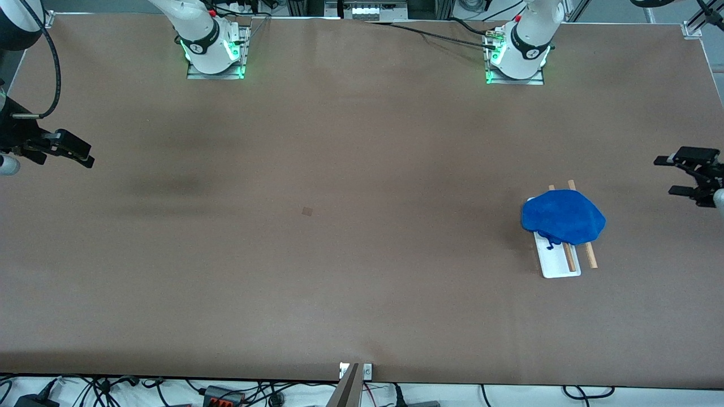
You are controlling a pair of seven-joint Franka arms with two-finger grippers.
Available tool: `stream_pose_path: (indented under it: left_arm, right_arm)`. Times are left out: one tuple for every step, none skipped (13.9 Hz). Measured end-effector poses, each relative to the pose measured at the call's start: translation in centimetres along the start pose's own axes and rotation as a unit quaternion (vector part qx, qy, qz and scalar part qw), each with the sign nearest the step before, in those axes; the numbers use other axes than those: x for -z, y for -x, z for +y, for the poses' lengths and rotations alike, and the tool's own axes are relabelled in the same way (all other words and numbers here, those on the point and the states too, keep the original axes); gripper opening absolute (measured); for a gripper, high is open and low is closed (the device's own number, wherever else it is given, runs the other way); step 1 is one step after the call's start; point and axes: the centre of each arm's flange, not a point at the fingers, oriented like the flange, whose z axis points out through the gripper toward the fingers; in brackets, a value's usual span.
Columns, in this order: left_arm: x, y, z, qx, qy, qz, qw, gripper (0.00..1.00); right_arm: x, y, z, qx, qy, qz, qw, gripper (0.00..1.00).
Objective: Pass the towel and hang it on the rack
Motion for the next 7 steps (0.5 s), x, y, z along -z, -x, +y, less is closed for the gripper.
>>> stream_pose_path:
  left_arm:
    - [0.8, 0.6, 1.0, 0.028, -0.011, -0.011, 0.999, 1.0]
    - [1.3, 0.8, 2.0, 0.052, -0.021, -0.021, 0.998, 1.0]
    - [1.6, 0.6, 3.2, 0.072, -0.025, -0.026, 0.997, 1.0]
    - [1.7, 0.0, 4.3, 0.09, -0.028, -0.031, 0.995, 1.0]
    - [1.5, -1.0, 5.8, 0.109, -0.031, -0.038, 0.993, 1.0]
    - [1.1, -2.4, 7.7, 0.131, -0.033, -0.05, 0.99, 1.0]
    - [0.6, -3.9, 9.8, 0.151, -0.038, -0.063, 0.986, 1.0]
  right_arm:
    - [0.0, 0.0, -0.3, 0.003, 0.0, 0.0, 1.0, 1.0]
    - [0.0, 0.0, -0.4, 0.004, 0.0, -0.001, 1.0, 1.0]
    - [0.0, 0.0, -0.5, 0.004, 0.0, -0.001, 1.0, 1.0]
    - [0.0, 0.0, -0.4, 0.004, 0.0, -0.001, 1.0, 1.0]
    - [0.1, 0.0, -0.4, 0.004, 0.0, 0.0, 1.0, 1.0]
    - [0.1, 0.1, -0.4, 0.004, 0.0, 0.0, 1.0, 1.0]
    - [0.1, 0.1, -0.5, 0.005, 0.0, -0.003, 1.0, 1.0]
